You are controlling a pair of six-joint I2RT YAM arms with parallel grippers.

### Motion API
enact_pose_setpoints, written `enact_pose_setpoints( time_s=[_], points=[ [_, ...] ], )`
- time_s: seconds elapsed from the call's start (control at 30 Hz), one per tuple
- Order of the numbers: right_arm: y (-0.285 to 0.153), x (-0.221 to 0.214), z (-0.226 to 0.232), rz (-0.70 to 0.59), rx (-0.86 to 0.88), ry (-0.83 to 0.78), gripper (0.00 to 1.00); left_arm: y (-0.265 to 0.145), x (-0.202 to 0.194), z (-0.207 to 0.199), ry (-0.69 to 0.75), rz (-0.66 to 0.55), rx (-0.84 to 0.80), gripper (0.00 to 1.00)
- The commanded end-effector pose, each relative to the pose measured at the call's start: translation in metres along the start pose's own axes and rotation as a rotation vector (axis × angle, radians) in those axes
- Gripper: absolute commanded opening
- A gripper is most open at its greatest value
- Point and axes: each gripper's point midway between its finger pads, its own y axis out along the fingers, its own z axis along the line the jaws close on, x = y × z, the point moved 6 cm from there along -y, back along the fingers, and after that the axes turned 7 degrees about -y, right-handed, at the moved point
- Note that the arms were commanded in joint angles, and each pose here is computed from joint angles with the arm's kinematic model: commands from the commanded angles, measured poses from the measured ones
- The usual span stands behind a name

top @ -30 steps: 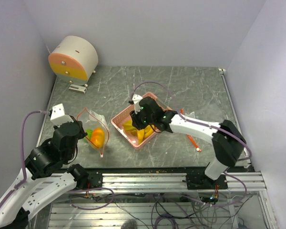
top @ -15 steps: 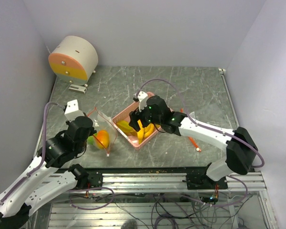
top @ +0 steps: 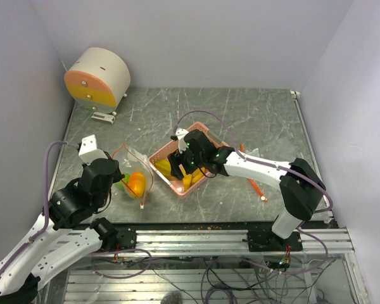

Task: Place the food in the zip-top bag and seal the zipper
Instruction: Pick up the fake fruit from the bin.

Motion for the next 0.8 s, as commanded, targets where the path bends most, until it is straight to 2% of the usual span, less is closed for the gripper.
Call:
enact_pose_setpoints(
  time_s=[0.0,0.2,0.27,0.5,0.67,0.77],
  points=[
    [0.0,-0.021,-0.018,0.127,-0.127,0.046,0.73,-0.001,0.006,0.001,-0.011,-0.028,0.009,0.07],
    [-0.005,-0.022,-0.034,0.182,-0.275,0.059,0.72,-0.005,0.008,0.006,-0.016,-0.035,0.018,0.07],
    [-0.009,-0.015,-0.038,0.159,-0.316,0.046,0.72,-0.006,0.008,0.008,-0.017,-0.038,0.02,0.07],
    [-0.013,0.025,-0.011,-0.034,-0.131,-0.073,0.73,-0.006,0.009,0.008,-0.015,-0.04,0.025,0.07],
    [0.019,0.025,-0.001,-0.055,0.008,-0.136,0.73,-0.005,0.009,0.005,-0.015,-0.037,0.017,0.07],
    [0.034,0.019,-0.005,-0.051,0.01,-0.158,0.73,-0.006,0.01,0.006,-0.007,-0.032,0.023,0.07]
  ],
)
